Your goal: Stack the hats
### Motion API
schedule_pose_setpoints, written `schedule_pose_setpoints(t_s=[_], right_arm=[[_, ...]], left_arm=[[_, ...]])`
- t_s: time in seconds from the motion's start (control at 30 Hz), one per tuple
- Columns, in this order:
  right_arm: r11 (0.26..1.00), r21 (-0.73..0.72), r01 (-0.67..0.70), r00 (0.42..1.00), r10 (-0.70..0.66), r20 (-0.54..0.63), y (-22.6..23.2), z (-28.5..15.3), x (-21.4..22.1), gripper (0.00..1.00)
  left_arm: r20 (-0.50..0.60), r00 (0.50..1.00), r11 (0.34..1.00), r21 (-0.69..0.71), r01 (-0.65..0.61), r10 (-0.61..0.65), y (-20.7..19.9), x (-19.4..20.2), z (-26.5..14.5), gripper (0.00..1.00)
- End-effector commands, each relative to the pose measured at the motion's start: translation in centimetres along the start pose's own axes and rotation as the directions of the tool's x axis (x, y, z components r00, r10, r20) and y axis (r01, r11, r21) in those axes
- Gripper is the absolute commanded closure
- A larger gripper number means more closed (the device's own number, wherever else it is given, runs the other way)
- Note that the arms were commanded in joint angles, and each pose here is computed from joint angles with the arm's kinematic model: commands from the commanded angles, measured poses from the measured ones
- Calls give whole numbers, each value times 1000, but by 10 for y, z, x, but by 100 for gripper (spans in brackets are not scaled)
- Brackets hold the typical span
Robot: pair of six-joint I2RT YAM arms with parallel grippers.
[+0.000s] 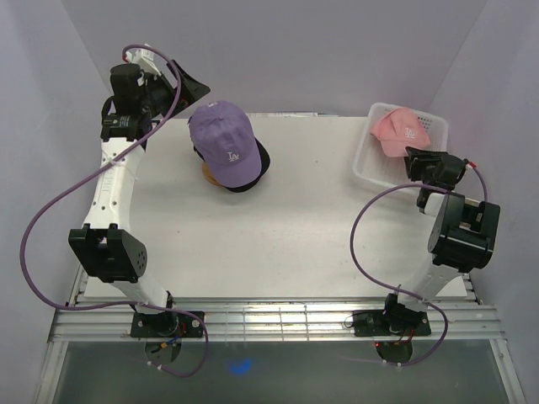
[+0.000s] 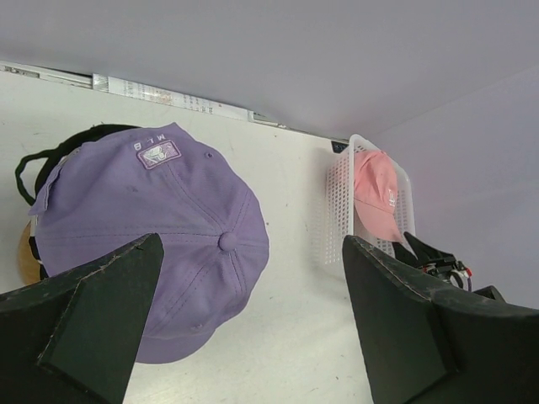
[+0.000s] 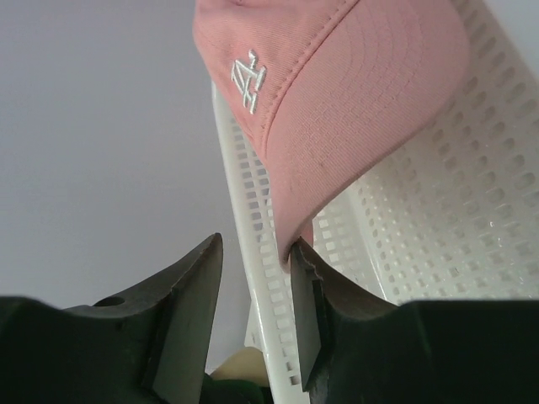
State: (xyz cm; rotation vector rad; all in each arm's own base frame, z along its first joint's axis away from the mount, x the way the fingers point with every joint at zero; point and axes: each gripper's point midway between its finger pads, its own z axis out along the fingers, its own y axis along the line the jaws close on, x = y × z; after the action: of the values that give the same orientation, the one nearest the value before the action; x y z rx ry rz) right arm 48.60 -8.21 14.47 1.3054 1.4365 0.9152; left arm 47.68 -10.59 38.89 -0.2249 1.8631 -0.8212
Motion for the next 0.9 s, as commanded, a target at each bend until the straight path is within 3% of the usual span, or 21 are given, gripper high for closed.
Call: schedule_pose_setpoints(t_s=[0.0, 0.27, 0.53, 0.63, 0.87], right_arm=[[993, -116, 20, 1000, -18, 24, 30, 8, -12, 56], [995, -102, -3, 1000, 1, -13, 22, 29, -13, 53], [992, -127, -3, 1000, 0, -20, 29, 34, -17, 76], [990, -141, -4, 1000, 0, -28, 33, 36, -18, 92], [967, -256, 18, 998, -34, -57, 71, 30, -17, 92]], left_arm=[[42, 998, 999, 22, -37, 36, -16, -14, -6, 2], [43, 998, 999, 14, -44, 44, -16, -14, -4, 2], [44, 998, 999, 8, -52, 52, -16, -12, -4, 2], [40, 998, 999, 3, -53, 53, -15, -10, -4, 2], [42, 998, 998, 4, -56, 55, -16, -10, -5, 2]])
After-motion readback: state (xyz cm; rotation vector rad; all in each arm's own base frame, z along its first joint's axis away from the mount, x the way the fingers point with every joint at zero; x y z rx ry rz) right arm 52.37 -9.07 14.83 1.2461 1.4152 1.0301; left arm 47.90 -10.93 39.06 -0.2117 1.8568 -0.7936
